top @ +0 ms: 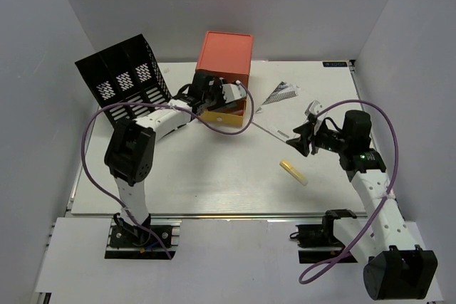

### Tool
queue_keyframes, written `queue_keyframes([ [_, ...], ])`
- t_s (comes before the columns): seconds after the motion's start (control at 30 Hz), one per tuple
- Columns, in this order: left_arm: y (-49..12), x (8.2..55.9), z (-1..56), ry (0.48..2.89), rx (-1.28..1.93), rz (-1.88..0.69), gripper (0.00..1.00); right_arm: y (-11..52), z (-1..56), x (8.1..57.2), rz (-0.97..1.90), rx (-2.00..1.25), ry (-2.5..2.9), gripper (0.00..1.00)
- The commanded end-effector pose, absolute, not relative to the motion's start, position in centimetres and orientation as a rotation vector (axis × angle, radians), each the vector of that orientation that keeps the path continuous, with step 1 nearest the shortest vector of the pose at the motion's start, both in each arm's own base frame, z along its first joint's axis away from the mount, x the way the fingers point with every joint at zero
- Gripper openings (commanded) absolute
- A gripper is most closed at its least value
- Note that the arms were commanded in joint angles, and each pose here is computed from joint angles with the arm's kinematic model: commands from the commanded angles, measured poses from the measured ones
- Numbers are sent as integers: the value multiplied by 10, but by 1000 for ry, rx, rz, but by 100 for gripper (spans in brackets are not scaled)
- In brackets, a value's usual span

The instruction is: Organize the desk

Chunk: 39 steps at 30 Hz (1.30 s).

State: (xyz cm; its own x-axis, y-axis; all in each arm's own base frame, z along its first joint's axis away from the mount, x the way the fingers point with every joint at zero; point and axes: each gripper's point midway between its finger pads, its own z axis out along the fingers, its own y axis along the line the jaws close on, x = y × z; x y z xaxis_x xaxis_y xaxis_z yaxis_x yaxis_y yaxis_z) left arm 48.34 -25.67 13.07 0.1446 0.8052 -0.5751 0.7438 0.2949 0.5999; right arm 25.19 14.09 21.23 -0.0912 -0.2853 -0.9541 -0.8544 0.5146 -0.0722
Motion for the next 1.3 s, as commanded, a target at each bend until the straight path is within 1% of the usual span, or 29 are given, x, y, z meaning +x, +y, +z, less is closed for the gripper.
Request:
queue_keyframes([
  [0.0, -259, 478, 187, 1535, 1293, 54, 55, 141, 201, 248, 641, -1047, 1629, 58],
  [0.03, -261, 474, 192, 1532, 1278, 27, 55, 141, 199, 247, 642, -1061, 1627, 62],
  [0.07, -260, 469, 205, 1524, 1246, 10, 58, 142, 195, 246, 651, -1077, 1635, 65],
  [0.1, -259, 466, 210, 1529, 1230, -4, 59, 142, 192, 245, 655, -1089, 1636, 65],
  [0.17, -263, 455, 224, 1504, 1230, -57, 60, 143, 186, 244, 675, -1107, 1656, 65],
  [0.23, -262, 449, 235, 1531, 1180, -97, 60, 142, 180, 245, 685, -1113, 1680, 62],
  [0.27, -263, 441, 236, 1602, 1104, -177, 59, 140, 174, 248, 668, -1111, 1711, 54],
  [0.3, -262, 434, 250, 1618, 1041, -219, 58, 137, 172, 252, 650, -1102, 1735, 49],
  [0.33, -261, 427, 249, 1660, 987, -264, 52, 128, 165, 259, 594, -1079, 1789, 34],
  [0.37, -261, 417, 246, 1738, 882, -354, 49, 126, 156, 264, 585, -1073, 1839, 26],
  [0.4, -259, 405, 260, 1735, 831, -399, 45, 121, 154, 266, 567, -1062, 1883, 19],
  [0.43, -256, 392, 243, 1787, 807, -439, 32, 113, 146, 270, 526, -1048, 1951, 9],
  [0.47, -254, 382, 238, 1846, 712, -503, 26, 110, 134, 271, 532, -1050, 2014, 7],
  [0.5, -250, 374, 235, 1874, 671, -525, 20, 108, 127, 270, 522, -1054, 2060, 7],
  [0.53, -239, 358, 227, 1934, 611, -551, 18, 102, 123, 268, 503, -1058, 2119, 14],
  [0.6, -231, 341, 219, 1993, 550, -584, 19, 101, 107, 262, 513, -1083, 2203, 27],
  [0.63, -223, 325, 213, 2011, 550, -583, 20, 98, 100, 258, 507, -1090, 2248, 41],
  [0.67, -221, 317, 210, 2011, 554, -595, 28, 97, 96, 256, 500, -1101, 2266, 49],
  [0.7, -216, 312, 208, 2009, 544, -587, 40, 100, 93, 253, 490, -1127, 2276, 54],
  [0.73, -207, 302, 205, 1994, 529, -567, 53, 97, 86, 250, 459, -1128, 2310, 60],
  [0.77, -196, 302, 203, 1982, 501, -512, 72, 100, 81, 246, 456, -1152, 2321, 63],
  [0.8, -188, 303, 202, 1962, 473, -471, 80, 98, 77, 245, 420, -1167, 2339, 68],
  [0.83, -176, 300, 212, 1915, 424, -430, 89, 98, 69, 241, 419, -1163, 2374, 70],
  [0.87, -167, 295, 194, 1931, 416, -398, 92, 100, 65, 238, 414, -1181, 2384, 71],
  [0.9, -151, 299, 196, 1906, 372, -306, 93, 98, 60, 236, 373, -1189, 2407, 73],
  [1.0, -130, 298, 207, 1880, 315, -203, 94, 98, 48, 230, 341, -1204, 2437, 72],
  [1.27, -126, 295, 216, 1856, 297, -193, 93, 96, 19, 217, 240, -1288, 2464, 66],
])
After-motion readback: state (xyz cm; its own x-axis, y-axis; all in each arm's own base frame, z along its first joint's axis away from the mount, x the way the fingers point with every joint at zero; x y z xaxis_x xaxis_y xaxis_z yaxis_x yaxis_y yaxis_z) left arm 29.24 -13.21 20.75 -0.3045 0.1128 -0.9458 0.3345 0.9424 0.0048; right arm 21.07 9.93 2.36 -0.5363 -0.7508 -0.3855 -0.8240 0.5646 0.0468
